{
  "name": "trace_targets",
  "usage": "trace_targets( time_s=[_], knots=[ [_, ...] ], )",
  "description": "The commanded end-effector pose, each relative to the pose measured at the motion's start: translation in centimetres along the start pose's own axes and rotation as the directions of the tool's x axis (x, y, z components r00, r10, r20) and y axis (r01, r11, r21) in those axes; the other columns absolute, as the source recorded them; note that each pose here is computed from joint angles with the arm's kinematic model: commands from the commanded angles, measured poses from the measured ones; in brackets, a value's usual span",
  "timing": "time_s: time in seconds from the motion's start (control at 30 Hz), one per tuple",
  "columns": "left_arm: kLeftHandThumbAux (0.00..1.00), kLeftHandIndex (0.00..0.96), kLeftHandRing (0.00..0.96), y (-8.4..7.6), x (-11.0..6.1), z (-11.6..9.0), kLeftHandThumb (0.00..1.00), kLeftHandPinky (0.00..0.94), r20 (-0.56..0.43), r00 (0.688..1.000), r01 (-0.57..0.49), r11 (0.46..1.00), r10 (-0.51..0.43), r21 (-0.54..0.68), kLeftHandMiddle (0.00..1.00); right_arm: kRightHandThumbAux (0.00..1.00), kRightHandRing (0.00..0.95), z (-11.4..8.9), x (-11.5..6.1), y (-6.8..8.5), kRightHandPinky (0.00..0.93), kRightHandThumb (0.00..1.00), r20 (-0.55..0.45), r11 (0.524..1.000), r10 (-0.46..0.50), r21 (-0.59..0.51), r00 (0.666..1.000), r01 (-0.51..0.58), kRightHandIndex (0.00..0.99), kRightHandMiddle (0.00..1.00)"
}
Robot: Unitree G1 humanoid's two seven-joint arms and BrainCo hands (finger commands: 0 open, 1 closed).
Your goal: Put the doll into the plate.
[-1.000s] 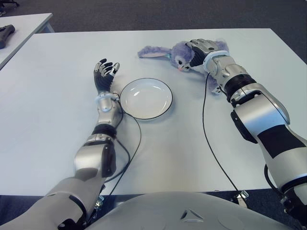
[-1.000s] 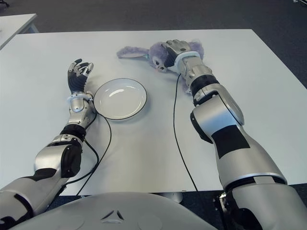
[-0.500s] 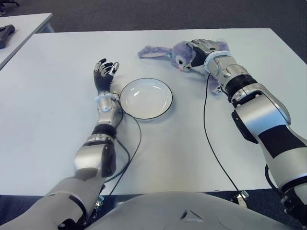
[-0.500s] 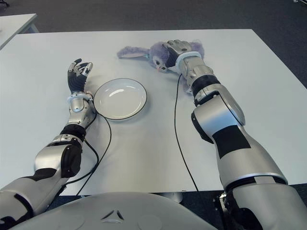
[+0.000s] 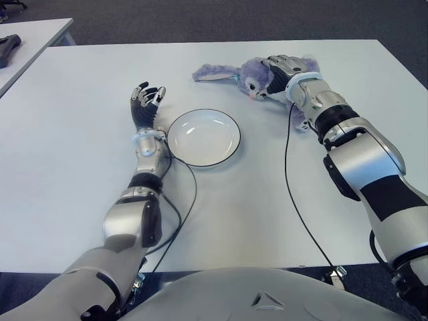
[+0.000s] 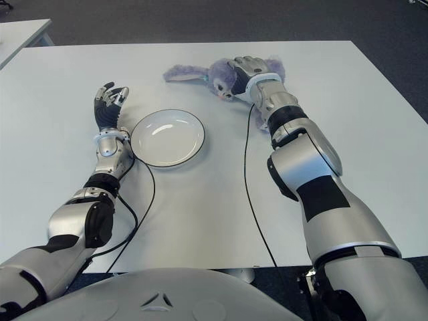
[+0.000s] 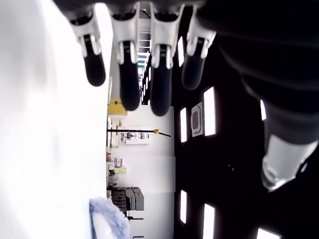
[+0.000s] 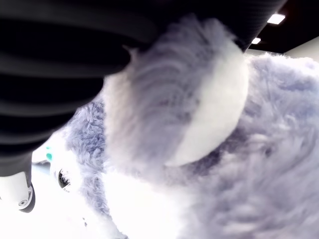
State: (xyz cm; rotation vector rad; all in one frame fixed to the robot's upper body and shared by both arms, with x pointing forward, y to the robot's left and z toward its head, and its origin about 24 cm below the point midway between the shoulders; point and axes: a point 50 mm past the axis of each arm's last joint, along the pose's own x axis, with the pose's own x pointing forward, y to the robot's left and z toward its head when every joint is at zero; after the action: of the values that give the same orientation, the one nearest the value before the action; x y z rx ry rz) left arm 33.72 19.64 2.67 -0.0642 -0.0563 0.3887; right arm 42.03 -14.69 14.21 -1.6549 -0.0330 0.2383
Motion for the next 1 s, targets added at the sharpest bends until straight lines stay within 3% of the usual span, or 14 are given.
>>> trace_targets(
  time_s=[0.03,0.57,1.0],
  knots=[
    [0.65,0.246,0.312,6.0,-11.8,-12.1,0.0,0.214,-0.493,0.855,-0.128,0.987,0.161,0.099,0.343,0.543,0.0,-2.0,-1.2,4.7,0.0,0.153,-0.086,0.985,0.168,0.049,0.982,-0.165,0.006,0.0],
    [0.685,0.244,0.312,6.0,-11.6,-12.1,0.0,0.223,-0.497,0.853,-0.134,0.987,0.158,0.083,0.342,0.55,0.0,-2.4,-1.4,5.2,0.0,0.171,-0.113,0.987,0.159,0.029,0.981,-0.157,0.0,0.0],
    [0.695,0.236,0.305,6.3,-11.6,-12.1,0.0,0.234,-0.499,0.852,-0.131,0.987,0.162,0.097,0.331,0.526,0.0,-2.7,-2.4,8.4,0.0,0.18,-0.172,0.985,0.169,0.011,0.97,-0.17,0.0,0.0]
  ],
)
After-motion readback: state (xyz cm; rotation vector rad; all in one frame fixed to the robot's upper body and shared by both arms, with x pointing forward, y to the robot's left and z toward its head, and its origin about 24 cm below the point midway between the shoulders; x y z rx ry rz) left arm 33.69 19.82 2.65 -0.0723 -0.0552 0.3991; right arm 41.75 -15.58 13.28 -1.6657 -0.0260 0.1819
